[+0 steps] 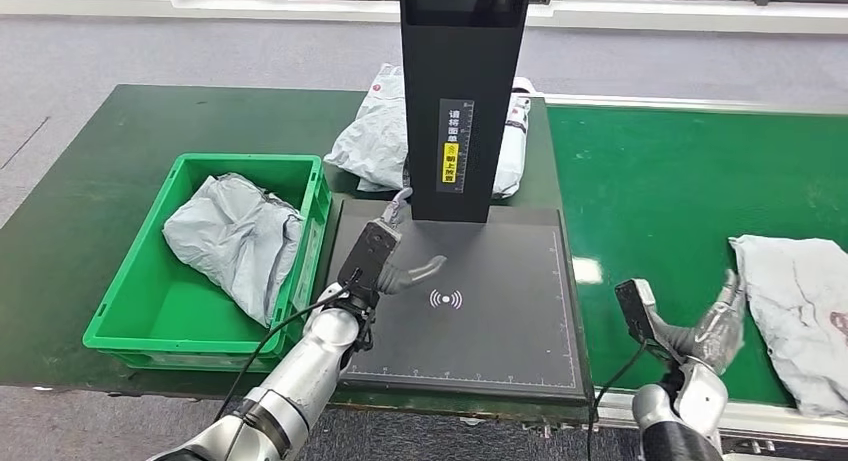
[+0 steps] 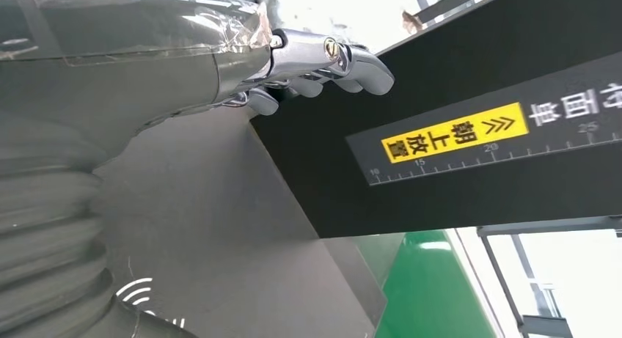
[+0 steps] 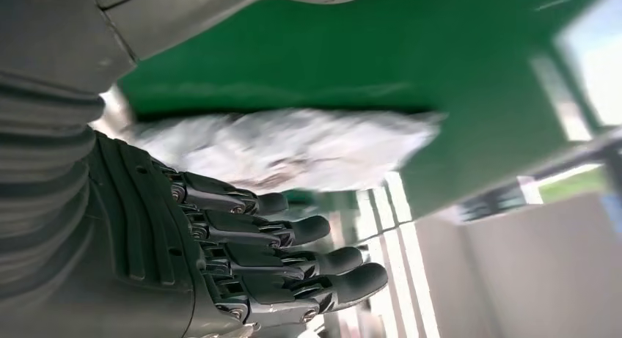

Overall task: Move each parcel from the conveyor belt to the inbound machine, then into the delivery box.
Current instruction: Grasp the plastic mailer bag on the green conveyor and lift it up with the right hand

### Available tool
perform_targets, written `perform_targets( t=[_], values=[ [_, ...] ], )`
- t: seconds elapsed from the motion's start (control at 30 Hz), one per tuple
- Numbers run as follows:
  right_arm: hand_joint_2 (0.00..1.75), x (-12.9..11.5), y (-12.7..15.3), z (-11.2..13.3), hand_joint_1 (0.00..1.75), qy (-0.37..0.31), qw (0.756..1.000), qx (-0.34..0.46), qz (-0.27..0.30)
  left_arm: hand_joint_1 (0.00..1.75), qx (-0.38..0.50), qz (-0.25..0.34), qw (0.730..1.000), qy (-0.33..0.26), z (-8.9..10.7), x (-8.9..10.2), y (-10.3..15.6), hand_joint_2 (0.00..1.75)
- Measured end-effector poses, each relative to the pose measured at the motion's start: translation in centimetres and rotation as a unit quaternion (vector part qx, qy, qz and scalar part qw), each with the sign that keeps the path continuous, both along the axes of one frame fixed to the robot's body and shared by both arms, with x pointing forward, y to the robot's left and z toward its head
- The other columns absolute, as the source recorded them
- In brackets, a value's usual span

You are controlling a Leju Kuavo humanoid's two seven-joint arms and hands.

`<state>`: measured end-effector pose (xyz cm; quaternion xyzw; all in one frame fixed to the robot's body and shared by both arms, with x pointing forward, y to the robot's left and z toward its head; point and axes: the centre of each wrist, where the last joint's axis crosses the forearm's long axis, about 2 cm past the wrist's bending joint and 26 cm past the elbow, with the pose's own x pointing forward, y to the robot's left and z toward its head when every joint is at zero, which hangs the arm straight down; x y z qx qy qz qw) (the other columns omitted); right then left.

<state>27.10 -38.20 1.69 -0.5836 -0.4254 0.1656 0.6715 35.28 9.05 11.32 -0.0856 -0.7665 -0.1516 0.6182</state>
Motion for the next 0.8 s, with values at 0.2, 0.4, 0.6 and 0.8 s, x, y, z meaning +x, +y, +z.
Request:
perform_targets(
  t=[0.2,0.4,0.6,0.8],
  values=[
    [1.75,-2.2,-5.3,-1.6,0.0,0.084,0.995,-0.037,-0.033,0.0,-0.004,0.017,1.0,0.012,-0.8,-0.1,0.4,1.75],
    [1.75,-1.9,-6.8,-1.8,0.0,0.156,0.985,-0.028,-0.063,0.0,0.002,0.04,0.999,0.013,-1.6,-0.1,1.7,1.75],
    [1.75,-0.9,-7.0,-1.4,0.0,0.187,0.979,-0.024,-0.078,0.0,0.008,0.06,0.998,0.016,-2.2,-0.2,3.0,1.75],
    [1.75,0.2,-7.5,-0.7,0.0,0.202,0.976,-0.02,-0.079,0.0,0.005,0.079,0.997,0.022,-2.9,-0.5,3.9,1.75]
  ],
)
